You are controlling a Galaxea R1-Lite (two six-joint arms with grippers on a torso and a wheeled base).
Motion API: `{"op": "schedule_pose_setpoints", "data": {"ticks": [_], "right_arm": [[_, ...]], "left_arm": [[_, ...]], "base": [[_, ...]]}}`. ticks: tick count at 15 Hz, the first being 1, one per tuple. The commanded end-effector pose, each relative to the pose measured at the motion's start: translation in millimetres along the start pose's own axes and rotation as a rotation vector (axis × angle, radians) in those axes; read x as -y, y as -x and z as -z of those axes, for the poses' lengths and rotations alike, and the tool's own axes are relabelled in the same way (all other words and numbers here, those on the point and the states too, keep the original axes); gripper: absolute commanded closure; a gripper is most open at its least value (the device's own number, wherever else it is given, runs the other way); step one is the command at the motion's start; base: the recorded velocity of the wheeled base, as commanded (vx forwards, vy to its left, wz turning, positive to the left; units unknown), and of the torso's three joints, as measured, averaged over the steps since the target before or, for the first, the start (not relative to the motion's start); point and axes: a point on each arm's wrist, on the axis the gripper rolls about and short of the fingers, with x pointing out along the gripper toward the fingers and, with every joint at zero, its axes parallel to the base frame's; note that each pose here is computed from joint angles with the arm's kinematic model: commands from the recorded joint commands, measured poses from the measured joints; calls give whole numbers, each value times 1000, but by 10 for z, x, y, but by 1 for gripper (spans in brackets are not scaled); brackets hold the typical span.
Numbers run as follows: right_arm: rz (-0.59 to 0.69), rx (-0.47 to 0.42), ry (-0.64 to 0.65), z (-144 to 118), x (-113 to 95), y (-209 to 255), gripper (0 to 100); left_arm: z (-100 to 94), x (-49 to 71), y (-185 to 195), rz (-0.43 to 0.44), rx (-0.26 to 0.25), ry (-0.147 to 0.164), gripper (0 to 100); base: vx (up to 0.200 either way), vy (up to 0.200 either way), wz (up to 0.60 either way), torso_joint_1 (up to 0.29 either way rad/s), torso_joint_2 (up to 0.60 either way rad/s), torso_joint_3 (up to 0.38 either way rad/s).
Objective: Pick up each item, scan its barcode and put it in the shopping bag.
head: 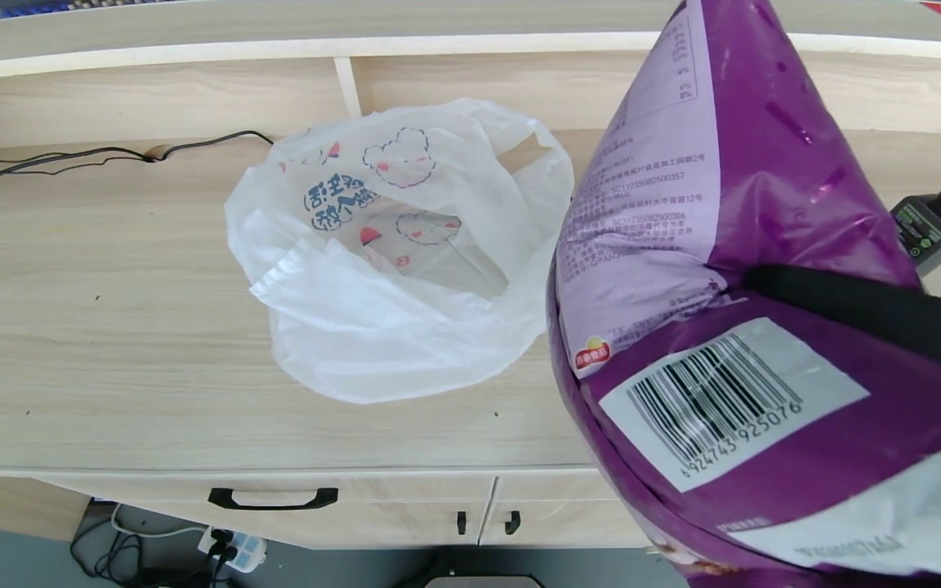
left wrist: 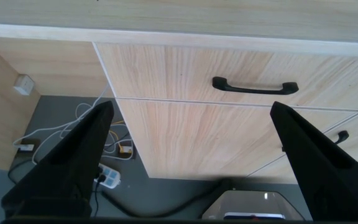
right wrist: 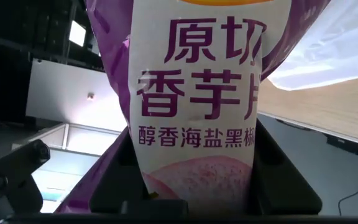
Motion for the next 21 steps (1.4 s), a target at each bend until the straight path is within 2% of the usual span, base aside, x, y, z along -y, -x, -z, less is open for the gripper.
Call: {"op": "schedule_pose_setpoints", "data": {"ticks": [1,7,11,13,14,16,18,19,21], "right_arm": [[-3,-6,-3,4,8,-34,100],[-54,-14,-76,21,-57,-72,100],[-28,7,-63,-15,-7,-81,100],[-11,88,130,-243,-36,-164,100],[46,97,257,-321,-4,-174,100],[255,73,578,-491,193,-118,100],[388,85,839,-709,254,-66,100],[455,123,932,-825,223,-89,100],[453,196,1098,-1035,2,-224,100]], "left_arm": [[-1,0,-1,0,-1,1,0],[-1,0,-1,0,-1,-1,0],[-1,0,-1,0,-1,-1,0],[-1,0,-1,0,-1,-1,0],[0,0,-1,0,-2,1,0],[-1,0,-1,0,-1,1,0],[0,0,-1,0,-2,1,0],[0,0,-1,0,-2,1,0],[0,0,-1,0,-2,-1,0]], "base": [[0,0,0,0,0,0],[0,0,0,0,0,0],[0,0,0,0,0,0],[0,0,0,0,0,0],[0,0,0,0,0,0],[0,0,0,0,0,0],[0,0,0,0,0,0],[0,0,0,0,0,0],[0,0,0,0,0,0]]}}
